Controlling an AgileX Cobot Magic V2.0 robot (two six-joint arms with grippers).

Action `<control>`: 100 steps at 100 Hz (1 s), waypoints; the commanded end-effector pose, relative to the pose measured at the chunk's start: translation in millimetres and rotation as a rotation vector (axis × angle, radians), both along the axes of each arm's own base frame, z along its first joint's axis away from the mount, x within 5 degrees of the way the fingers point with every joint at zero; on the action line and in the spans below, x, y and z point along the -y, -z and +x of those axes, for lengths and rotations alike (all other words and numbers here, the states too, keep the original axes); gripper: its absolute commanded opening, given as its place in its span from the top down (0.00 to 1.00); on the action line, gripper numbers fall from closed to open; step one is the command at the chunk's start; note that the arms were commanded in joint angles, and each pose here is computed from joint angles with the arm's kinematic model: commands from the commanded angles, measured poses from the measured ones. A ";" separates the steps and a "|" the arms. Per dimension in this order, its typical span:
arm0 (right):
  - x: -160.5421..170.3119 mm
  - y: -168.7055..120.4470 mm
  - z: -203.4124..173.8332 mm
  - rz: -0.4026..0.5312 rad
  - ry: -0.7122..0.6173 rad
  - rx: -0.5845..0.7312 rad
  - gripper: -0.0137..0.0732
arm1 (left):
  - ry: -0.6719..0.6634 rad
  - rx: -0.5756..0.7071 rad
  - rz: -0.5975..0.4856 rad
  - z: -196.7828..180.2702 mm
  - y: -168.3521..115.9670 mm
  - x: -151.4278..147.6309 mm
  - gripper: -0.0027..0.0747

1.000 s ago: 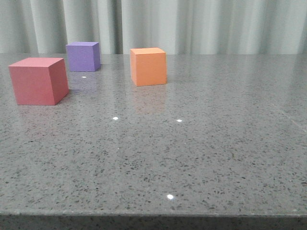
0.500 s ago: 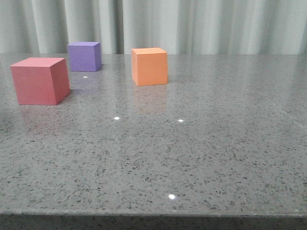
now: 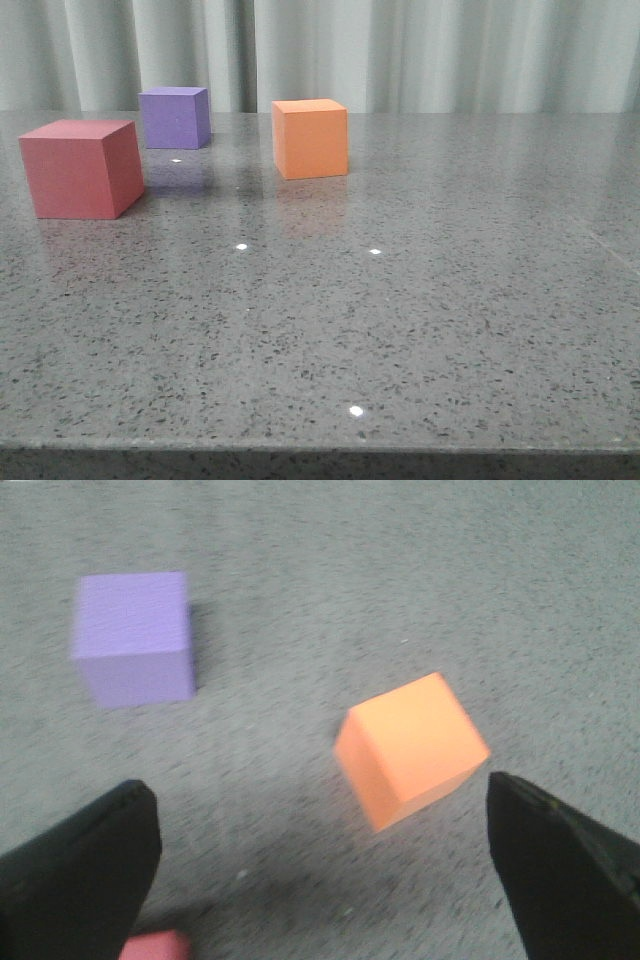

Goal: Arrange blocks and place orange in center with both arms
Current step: 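Lower the left gripper onto the orange cube and grasp it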

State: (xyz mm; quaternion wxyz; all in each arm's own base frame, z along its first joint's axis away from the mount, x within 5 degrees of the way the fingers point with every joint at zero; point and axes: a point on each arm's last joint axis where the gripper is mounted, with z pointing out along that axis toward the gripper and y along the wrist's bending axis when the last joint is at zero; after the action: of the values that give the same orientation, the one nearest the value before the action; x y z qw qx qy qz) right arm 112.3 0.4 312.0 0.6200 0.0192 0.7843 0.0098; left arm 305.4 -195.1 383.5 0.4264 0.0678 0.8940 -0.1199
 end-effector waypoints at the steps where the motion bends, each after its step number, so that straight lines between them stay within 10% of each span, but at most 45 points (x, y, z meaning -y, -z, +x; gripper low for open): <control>1: -0.4 -15.9 1.6 -0.015 -0.009 0.103 0.92 | -0.022 0.097 -0.049 7.3 -25.9 20.6 0.17; 30: -0.4 -15.9 1.6 -0.015 -0.009 0.103 0.92 | -0.061 0.086 0.024 35.5 -16.4 80.9 0.17; 100: -0.4 -15.9 1.6 -0.015 -0.009 0.103 0.92 | -0.191 0.033 -0.008 61.1 28.0 98.9 0.17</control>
State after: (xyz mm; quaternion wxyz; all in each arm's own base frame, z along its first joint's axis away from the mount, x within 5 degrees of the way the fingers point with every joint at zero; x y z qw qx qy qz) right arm 112.3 0.4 312.0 0.6200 0.0192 0.7843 0.0098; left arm 370.8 -296.8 324.7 0.4074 -0.0121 0.9117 -0.0523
